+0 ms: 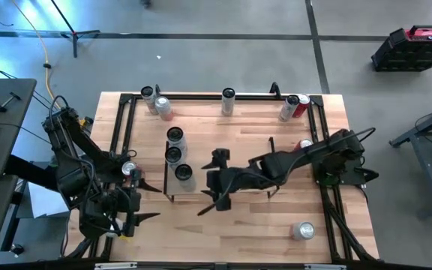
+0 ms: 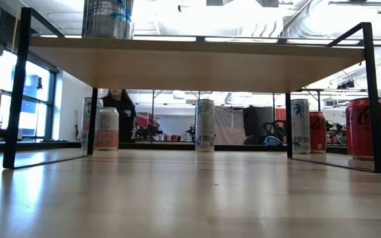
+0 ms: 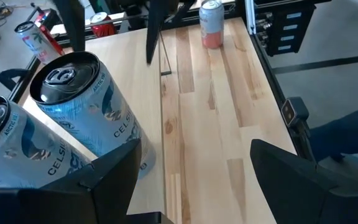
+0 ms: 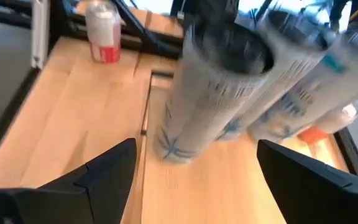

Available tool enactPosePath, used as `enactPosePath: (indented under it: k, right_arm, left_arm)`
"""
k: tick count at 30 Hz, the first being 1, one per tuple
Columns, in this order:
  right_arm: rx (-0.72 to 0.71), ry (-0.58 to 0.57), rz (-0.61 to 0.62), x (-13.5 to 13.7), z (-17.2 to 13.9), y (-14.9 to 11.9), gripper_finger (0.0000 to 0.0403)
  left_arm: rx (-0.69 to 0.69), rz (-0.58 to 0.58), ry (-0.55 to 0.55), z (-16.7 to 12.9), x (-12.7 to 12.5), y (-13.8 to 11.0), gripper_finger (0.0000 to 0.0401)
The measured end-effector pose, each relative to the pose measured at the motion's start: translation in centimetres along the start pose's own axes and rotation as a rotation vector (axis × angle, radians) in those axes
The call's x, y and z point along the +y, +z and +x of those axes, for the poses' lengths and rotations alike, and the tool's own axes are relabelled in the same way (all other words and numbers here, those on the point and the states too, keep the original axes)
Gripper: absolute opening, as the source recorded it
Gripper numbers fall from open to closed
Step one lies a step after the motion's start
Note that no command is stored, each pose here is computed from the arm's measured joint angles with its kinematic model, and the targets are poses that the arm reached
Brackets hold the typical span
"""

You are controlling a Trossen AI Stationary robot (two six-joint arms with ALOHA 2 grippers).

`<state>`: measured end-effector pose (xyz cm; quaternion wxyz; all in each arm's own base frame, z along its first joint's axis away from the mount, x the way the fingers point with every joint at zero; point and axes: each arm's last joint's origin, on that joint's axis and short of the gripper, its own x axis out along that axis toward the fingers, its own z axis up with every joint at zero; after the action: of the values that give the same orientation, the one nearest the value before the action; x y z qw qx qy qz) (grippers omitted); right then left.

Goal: Place canned beverage on shelf
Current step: Put the white blue soda can aligned with the other white blue soda cans on the shelf

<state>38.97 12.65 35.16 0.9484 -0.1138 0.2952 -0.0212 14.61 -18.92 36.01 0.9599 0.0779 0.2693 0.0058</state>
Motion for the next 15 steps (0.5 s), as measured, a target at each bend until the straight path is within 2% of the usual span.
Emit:
enactPosePath:
  k: [6, 11, 15]
  right_arm:
    - [-0.042, 0.006, 0.021, -0.4, 1.9, -1.1, 0.0319]
    - [-0.050, 0.021, 0.013, -0.4, 2.0, -1.1, 0.0318]
    - [-0.046, 0.041, 0.005, -0.3, 2.0, -1.2, 0.0307]
  left_arm:
    - [0.000, -0.004, 0.003, 0.1, 0.0, 0.0, 0.0291]
    - [0.001, -0.014, 0.001, 0.1, 0.0, 0.0, 0.0291]
    - [0.035, -0.047, -0.048, 0.1, -0.1, -0.1, 0.0291]
